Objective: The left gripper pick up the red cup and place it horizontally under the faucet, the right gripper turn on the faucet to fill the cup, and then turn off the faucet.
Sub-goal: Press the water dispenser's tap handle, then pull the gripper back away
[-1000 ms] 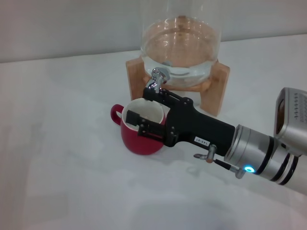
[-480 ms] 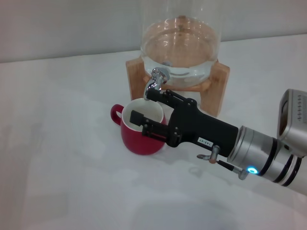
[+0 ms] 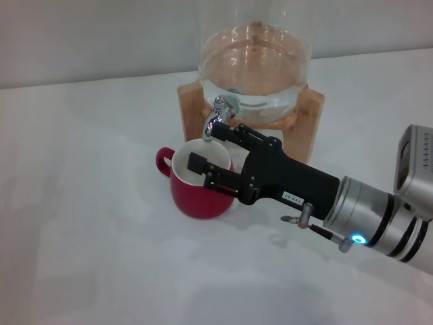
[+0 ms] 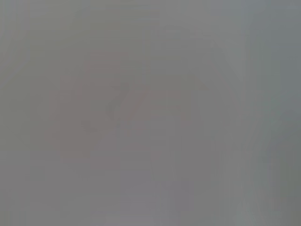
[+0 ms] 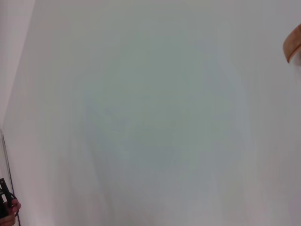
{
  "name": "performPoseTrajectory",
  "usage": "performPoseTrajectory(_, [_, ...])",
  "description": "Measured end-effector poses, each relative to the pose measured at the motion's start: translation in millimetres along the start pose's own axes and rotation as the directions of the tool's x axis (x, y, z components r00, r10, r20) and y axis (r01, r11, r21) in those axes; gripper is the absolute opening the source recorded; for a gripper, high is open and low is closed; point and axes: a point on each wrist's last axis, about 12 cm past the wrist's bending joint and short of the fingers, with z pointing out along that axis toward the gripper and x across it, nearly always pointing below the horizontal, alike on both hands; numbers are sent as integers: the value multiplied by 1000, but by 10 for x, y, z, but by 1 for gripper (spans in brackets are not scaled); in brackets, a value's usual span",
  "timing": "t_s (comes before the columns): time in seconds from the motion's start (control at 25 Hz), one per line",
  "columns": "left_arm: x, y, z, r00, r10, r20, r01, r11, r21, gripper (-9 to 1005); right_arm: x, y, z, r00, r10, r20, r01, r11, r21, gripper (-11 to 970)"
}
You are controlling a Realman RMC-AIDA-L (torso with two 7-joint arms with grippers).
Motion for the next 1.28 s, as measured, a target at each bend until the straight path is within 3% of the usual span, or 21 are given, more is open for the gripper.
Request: performPoseTrajectory(1.28, [-4,-17,10,1000,1,2,-1,1000,11,876,7,-50,-104,1000,0,7,-1,999,48,792])
